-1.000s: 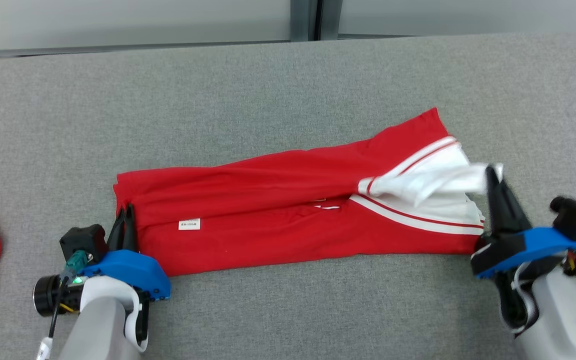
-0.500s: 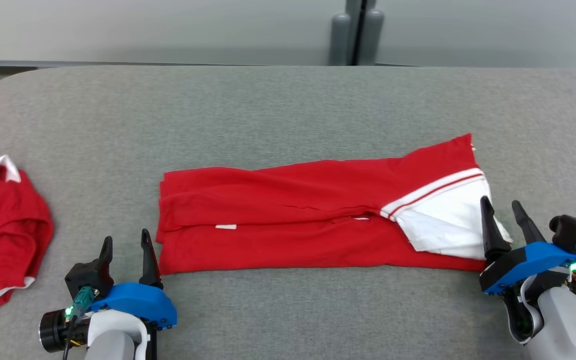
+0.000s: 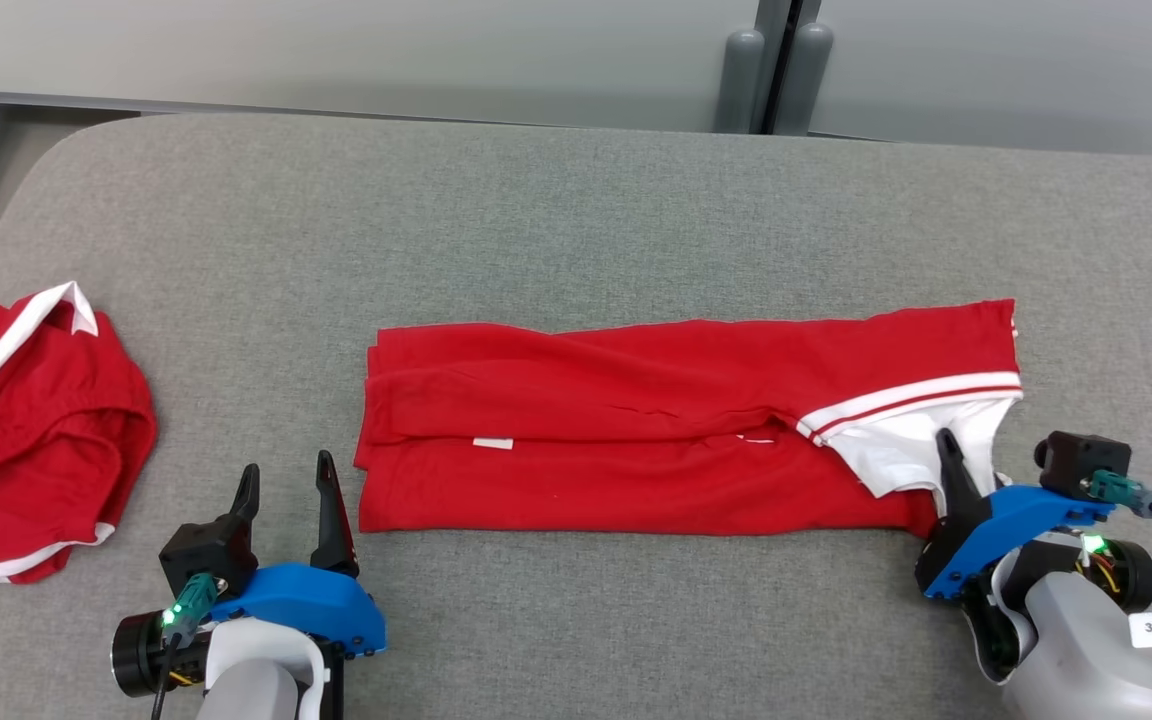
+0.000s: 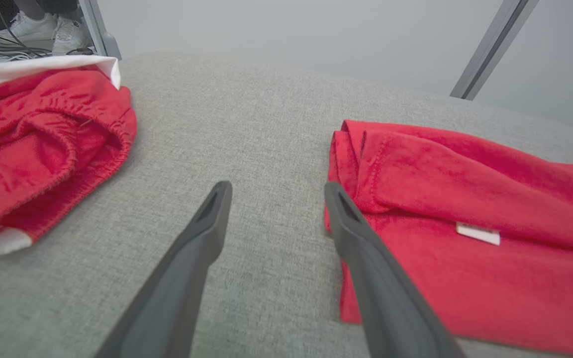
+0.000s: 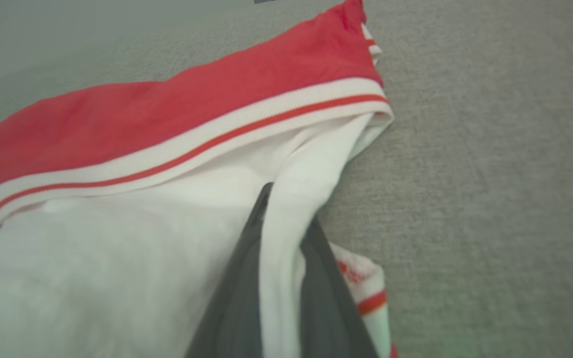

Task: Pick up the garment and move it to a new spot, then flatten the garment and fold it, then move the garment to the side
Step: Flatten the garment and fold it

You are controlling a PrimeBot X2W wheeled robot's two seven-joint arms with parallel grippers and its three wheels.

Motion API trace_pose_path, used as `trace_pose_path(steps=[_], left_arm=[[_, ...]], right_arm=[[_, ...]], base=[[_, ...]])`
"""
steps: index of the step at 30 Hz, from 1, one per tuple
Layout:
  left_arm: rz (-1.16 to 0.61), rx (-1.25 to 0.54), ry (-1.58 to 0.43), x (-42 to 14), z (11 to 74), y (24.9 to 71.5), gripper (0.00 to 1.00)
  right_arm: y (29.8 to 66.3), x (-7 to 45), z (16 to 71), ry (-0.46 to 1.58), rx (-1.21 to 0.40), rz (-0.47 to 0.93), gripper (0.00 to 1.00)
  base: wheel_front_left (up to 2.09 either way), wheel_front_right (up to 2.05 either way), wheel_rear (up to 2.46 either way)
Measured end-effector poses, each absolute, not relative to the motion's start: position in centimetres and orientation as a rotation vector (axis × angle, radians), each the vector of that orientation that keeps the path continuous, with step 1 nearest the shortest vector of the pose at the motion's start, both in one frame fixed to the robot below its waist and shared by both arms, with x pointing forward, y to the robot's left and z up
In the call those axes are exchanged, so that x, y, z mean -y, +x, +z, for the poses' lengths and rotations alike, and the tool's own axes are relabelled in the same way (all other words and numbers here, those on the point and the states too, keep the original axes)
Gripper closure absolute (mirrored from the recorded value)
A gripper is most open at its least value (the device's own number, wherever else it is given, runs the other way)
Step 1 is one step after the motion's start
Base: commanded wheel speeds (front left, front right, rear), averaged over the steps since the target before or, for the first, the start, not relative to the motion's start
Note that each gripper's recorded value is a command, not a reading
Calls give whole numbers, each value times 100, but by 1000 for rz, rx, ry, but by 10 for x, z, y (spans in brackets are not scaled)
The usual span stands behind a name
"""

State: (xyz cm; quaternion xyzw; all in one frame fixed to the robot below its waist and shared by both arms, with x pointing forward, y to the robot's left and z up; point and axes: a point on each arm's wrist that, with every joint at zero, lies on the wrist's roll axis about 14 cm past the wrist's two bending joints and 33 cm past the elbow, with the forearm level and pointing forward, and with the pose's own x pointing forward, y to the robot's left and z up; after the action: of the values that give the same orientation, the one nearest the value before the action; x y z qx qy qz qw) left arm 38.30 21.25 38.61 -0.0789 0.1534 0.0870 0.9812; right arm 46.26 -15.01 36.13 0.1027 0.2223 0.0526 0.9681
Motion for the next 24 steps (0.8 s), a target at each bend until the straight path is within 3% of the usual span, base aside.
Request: trace_pose_path(steps=[6, 17, 21, 24], left_arm=[[140, -301, -157, -201, 388, 389, 0], [-9, -288, -189, -149, 394, 406, 0], [-58, -290, -201, -130, 395, 408, 0], [-66, -289, -205, -127, 397, 406, 0]], right_arm=[[462, 161, 367, 235, -430, 76, 100], [454, 239, 418, 214, -242, -83, 100], [456, 226, 444, 217, -156, -43, 100], [460, 188, 460, 220, -106, 63, 100]], base=[[0, 0, 0], [0, 0, 0], [0, 0, 0], [0, 0, 0]])
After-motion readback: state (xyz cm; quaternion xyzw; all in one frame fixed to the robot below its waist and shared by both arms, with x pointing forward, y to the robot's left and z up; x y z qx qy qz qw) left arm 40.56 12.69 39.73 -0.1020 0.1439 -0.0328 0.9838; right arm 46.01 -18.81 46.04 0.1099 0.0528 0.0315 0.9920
